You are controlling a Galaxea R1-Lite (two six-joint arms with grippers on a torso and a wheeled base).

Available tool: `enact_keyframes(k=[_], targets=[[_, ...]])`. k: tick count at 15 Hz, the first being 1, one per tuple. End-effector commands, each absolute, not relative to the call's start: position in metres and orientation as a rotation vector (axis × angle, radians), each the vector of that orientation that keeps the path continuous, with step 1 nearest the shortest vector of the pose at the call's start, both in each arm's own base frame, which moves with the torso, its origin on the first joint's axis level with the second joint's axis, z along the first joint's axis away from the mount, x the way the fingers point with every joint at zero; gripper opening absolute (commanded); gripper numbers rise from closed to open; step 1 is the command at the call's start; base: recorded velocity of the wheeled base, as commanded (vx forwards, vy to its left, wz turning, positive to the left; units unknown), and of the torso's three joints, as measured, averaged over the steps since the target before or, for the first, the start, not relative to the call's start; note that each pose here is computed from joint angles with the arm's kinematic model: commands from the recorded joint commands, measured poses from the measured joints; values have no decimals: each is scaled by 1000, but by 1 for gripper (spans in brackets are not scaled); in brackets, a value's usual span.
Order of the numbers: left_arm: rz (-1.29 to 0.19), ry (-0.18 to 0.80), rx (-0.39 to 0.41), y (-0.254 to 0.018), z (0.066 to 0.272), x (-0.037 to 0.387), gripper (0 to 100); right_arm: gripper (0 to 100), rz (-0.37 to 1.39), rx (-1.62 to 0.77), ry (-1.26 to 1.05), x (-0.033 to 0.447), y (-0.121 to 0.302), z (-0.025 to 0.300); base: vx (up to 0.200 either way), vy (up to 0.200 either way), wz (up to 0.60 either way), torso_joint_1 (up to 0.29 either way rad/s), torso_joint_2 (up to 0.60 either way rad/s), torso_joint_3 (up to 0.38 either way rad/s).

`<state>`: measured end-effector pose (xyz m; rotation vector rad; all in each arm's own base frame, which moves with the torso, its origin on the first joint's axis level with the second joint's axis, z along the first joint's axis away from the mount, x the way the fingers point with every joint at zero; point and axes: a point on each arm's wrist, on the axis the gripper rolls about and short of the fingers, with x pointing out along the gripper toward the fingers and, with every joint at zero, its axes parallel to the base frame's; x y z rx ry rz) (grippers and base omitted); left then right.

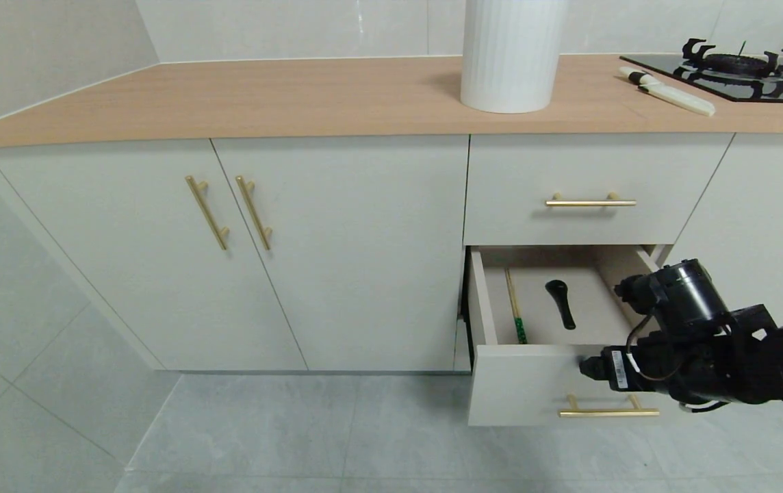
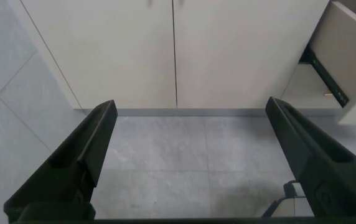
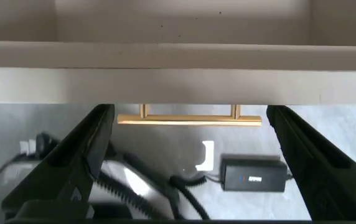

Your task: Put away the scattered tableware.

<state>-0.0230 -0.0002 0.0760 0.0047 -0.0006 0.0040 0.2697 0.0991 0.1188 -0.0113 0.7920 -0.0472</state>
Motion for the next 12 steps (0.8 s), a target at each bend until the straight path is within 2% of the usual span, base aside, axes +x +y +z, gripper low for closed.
enact_keyframes(k=[1, 5, 12], targets=[[5, -2, 5, 0, 76, -23, 100, 100, -86, 5, 782, 297, 96, 115, 0, 0, 0, 0, 0, 0], [5, -2, 5, 0, 76, -23, 100, 100, -101, 27, 720, 343, 101, 110, 0, 0, 0, 0, 0, 0], [5, -2, 5, 0, 76, -23, 100, 100, -108, 126, 464, 376, 94, 91, 0, 0, 0, 0, 0, 0]])
